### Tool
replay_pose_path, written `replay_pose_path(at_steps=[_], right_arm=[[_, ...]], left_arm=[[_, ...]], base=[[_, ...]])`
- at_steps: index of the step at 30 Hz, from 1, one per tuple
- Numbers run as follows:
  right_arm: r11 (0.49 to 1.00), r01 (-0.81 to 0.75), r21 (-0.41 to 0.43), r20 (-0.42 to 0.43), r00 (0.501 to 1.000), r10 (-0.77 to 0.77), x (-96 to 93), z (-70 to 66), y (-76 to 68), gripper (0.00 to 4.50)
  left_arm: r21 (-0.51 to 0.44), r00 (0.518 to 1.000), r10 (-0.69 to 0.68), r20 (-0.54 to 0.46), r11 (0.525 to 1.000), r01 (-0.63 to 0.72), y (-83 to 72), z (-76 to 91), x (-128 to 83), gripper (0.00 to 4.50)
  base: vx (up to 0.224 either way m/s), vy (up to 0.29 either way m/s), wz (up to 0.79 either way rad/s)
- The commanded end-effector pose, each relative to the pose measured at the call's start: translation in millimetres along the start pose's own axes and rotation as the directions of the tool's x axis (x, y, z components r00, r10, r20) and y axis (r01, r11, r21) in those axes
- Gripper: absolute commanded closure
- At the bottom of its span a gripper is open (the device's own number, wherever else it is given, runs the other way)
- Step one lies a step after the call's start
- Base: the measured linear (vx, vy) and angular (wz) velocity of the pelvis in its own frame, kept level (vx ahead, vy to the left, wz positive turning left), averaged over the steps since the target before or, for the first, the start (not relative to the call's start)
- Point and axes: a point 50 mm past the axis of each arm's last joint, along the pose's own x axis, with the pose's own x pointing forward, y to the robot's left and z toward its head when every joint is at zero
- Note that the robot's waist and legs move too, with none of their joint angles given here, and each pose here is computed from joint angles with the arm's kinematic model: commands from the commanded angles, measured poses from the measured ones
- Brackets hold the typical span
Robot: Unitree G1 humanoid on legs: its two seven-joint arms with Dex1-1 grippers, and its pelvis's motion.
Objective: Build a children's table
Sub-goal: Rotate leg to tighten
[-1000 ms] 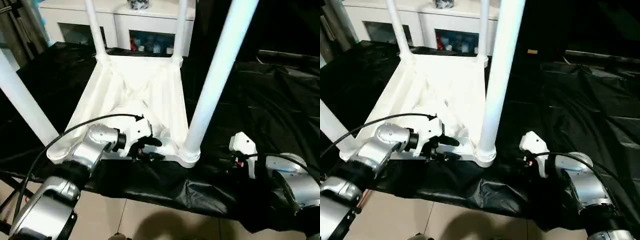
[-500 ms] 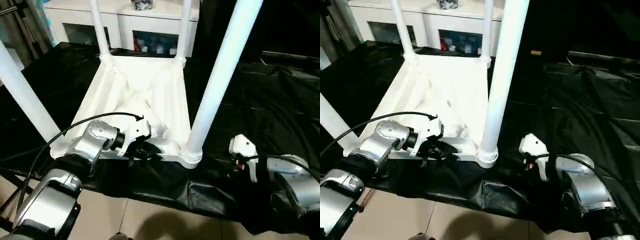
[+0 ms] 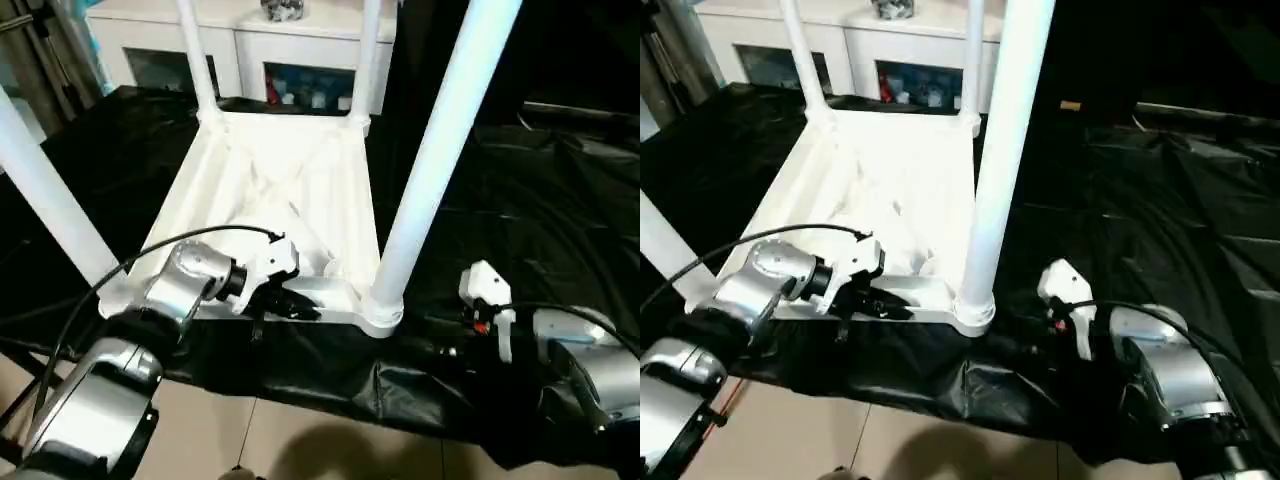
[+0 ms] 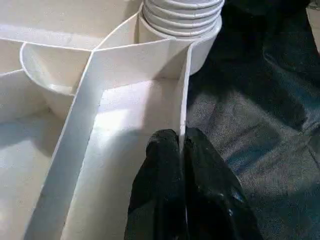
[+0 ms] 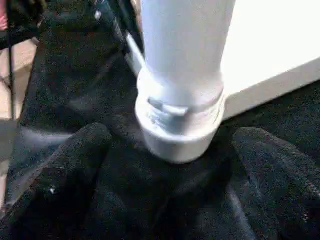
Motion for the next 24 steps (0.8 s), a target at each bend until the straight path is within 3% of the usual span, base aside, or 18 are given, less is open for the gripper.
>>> replay_pose_path(at_steps=[1,7,12,16,24], right_arm=[[0.998,0.041,-0.047,0.039,0.998,-0.039,3.0,9.2,-4.4,0.03],[0.996,0.074,-0.056,0.068,0.995,-0.07,18.8,12.2,-6.9,0.03],[0.986,0.161,-0.047,0.071,0.985,-0.157,32.9,17.2,-21.8,0.03],[0.985,0.164,-0.052,0.065,0.985,-0.161,38.1,18.0,-25.2,0.03],[0.987,0.144,-0.069,0.046,0.989,-0.141,47.3,18.5,-31.9,0.82]], left_arm=[[-0.136,0.998,0.063,0.011,0.989,-0.061,-6.9,-23.1,-1.8,4.5],[-0.183,0.994,0.11,-0.01,0.977,-0.11,-16.1,-28.0,6.2,4.5],[-0.161,0.991,0.126,0.056,0.98,-0.115,-23.1,-14.0,15.0,4.5],[-0.145,0.989,0.142,0.042,0.98,-0.134,-22.6,-12.9,14.9,4.5],[-0.128,0.988,0.153,0.033,0.981,-0.147,-21.0,-8.4,11.7,4.5]], base=[[0.0,0.0,0.0],[0.0,0.0,0.0],[0.0,0.0,0.0],[0.0,0.0,0.0],[0.0,0.0,0.0]])
